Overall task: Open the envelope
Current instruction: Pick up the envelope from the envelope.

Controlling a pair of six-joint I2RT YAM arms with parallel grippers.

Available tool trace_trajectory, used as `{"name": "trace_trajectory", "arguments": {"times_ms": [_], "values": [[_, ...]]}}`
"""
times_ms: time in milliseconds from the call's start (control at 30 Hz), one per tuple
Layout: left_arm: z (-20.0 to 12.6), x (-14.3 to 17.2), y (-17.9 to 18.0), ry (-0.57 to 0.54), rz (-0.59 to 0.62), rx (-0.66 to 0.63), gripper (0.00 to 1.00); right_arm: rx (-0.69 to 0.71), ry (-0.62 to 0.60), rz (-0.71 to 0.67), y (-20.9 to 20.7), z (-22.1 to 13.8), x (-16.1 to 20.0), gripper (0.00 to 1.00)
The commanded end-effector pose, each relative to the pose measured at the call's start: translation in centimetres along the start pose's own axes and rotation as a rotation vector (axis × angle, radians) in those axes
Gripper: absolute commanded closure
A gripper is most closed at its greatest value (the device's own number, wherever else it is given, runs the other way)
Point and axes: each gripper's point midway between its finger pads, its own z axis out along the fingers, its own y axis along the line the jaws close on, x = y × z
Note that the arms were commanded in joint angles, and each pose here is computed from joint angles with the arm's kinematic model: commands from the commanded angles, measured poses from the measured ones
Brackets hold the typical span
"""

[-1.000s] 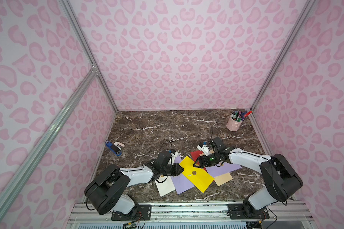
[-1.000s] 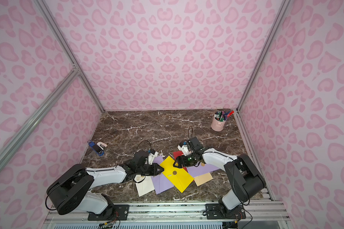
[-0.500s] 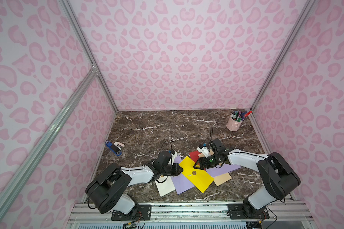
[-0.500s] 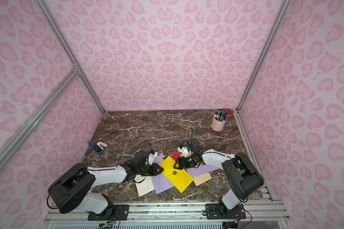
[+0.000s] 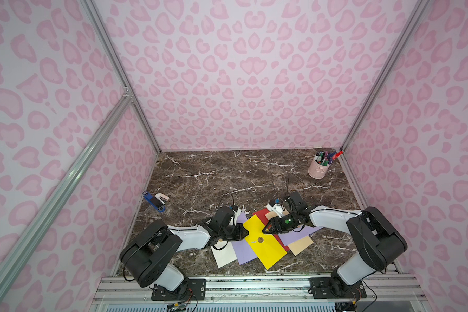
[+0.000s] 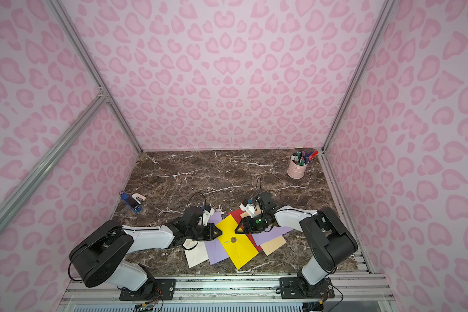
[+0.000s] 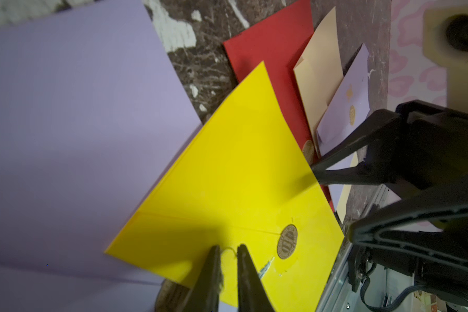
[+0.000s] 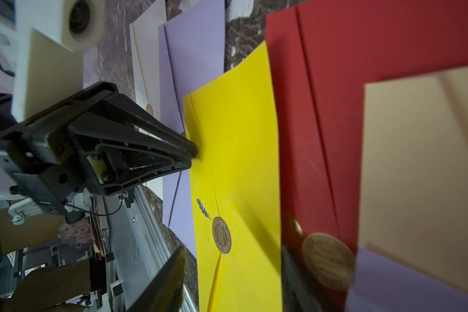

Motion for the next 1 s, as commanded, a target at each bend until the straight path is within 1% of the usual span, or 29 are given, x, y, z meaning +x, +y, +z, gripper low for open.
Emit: {"name": "trace_trajectory", "arguments": {"times_ms": [0, 100, 133, 300, 400, 433, 467, 533, 567, 633, 733, 833, 967], "values": [[0.1, 0.0, -0.1, 0.0, 0.004, 0.008, 0.84, -0.078, 0.0, -0.018, 1.5, 0.0, -0.3, 0.47], [0.2, 0.0, 0.0, 0.002, 0.003, 0.006, 0.84, -0.091, 0.0, -0.019, 1.7, 0.0, -0.3, 0.49], [0.2, 0.0, 0.0, 0.003, 0.003, 0.008, 0.84, -0.095, 0.003, -0.02, 1.8, 0.1, -0.3, 0.52], [0.2, -0.1, -0.1, 0.0, 0.005, 0.013, 0.84, -0.096, 0.026, -0.022, 1.8, 0.7, 0.0, 0.61], [0.2, -0.1, -0.1, -0.002, 0.007, 0.013, 0.84, -0.092, 0.043, -0.024, 1.8, 1.2, 0.1, 0.73], [0.3, -0.1, -0.1, -0.003, 0.007, 0.014, 0.85, -0.09, 0.045, -0.025, 1.8, 1.3, 0.0, 0.79], [0.3, -0.2, -0.2, -0.005, 0.009, 0.017, 0.85, -0.087, 0.049, -0.026, 1.8, 1.4, 0.1, 0.83], [0.3, -0.4, -0.4, -0.009, 0.014, 0.019, 0.85, -0.082, 0.057, -0.027, 1.7, 1.6, 0.0, 0.96], [0.2, -0.6, -0.5, -0.016, 0.018, 0.023, 0.85, -0.08, 0.059, -0.026, 1.7, 1.6, 0.0, 1.0], [0.2, -1.0, -1.0, -0.025, 0.03, 0.034, 0.85, -0.072, 0.057, -0.029, 1.7, 1.6, -0.1, 1.0], [0.0, -2.5, -2.7, -0.052, 0.072, 0.069, 0.83, -0.061, 0.05, -0.047, 2.1, 1.2, -0.7, 1.0], [-0.8, -4.8, -5.6, -0.106, 0.146, 0.115, 0.81, -0.04, 0.03, -0.069, 2.5, 0.5, -1.8, 1.0], [-3.1, -8.1, -9.8, -0.204, 0.266, 0.165, 0.76, -0.019, -0.007, -0.083, 3.0, -1.0, -3.2, 1.0]]}}
